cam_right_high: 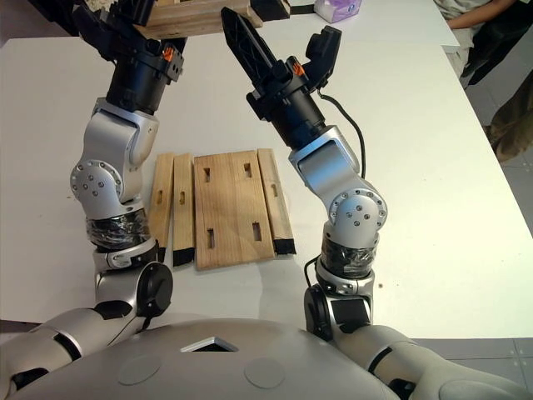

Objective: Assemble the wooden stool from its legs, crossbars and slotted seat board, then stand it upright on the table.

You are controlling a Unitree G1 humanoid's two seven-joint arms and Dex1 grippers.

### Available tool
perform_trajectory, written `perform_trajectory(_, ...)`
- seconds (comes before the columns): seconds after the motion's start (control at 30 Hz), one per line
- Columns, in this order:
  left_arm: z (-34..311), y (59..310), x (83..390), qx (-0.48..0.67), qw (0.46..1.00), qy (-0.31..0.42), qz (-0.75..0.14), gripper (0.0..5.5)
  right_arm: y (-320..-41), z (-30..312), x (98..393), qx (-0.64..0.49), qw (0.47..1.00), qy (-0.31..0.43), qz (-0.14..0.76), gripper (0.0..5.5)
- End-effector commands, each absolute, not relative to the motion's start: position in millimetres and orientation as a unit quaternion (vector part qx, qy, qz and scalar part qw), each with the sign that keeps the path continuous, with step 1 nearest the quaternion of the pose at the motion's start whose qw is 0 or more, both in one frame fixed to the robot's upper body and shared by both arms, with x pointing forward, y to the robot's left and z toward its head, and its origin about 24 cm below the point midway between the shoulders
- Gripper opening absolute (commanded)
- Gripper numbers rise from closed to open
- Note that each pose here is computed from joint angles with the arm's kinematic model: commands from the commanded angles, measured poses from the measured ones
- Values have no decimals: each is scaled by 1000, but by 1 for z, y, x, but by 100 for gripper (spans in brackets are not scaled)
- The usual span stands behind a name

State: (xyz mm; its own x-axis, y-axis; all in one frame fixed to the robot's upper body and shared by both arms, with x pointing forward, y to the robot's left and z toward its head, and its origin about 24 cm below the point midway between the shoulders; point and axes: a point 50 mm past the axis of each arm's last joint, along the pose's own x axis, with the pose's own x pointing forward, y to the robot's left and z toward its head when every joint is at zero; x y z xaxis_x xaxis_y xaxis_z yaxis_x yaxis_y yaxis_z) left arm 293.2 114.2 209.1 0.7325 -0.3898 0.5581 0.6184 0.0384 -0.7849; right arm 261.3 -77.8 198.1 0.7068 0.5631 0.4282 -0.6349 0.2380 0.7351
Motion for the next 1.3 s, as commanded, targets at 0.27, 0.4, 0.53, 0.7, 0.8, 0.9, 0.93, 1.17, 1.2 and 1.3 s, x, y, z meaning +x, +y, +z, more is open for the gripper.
perform_trajectory(0.27,224,127,291,-582,712,-132,-370,471,-100,176,273,523,796,-16,304,207)
perform_trajectory(0.4,227,133,294,-583,713,-140,-364,471,-105,172,274,530,795,-15,293,207)
perform_trajectory(0.53,230,140,298,-589,711,-150,-354,471,-108,168,273,535,794,-11,287,207)
perform_trajectory(0.7,232,144,301,-594,708,-153,-350,471,-107,164,272,533,795,-5,289,207)
perform_trajectory(0.8,230,145,300,-593,709,-149,-353,471,-107,164,271,532,795,-5,291,207)
perform_trajectory(0.9,229,141,298,-574,722,-137,-363,471,-106,164,270,531,795,-7,294,207)
perform_trajectory(0.93,229,139,298,-569,726,-131,-363,471,-106,165,270,531,794,-8,295,207)
perform_trajectory(1.17,222,141,299,-536,760,-110,-351,471,-106,165,268,532,793,-13,296,207)
perform_trajectory(1.2,221,142,298,-532,763,-109,-350,471,-106,165,268,533,793,-14,296,207)
perform_trajectory(1.3,217,156,296,-524,775,-111,-336,471,-108,166,267,535,791,-19,296,207)
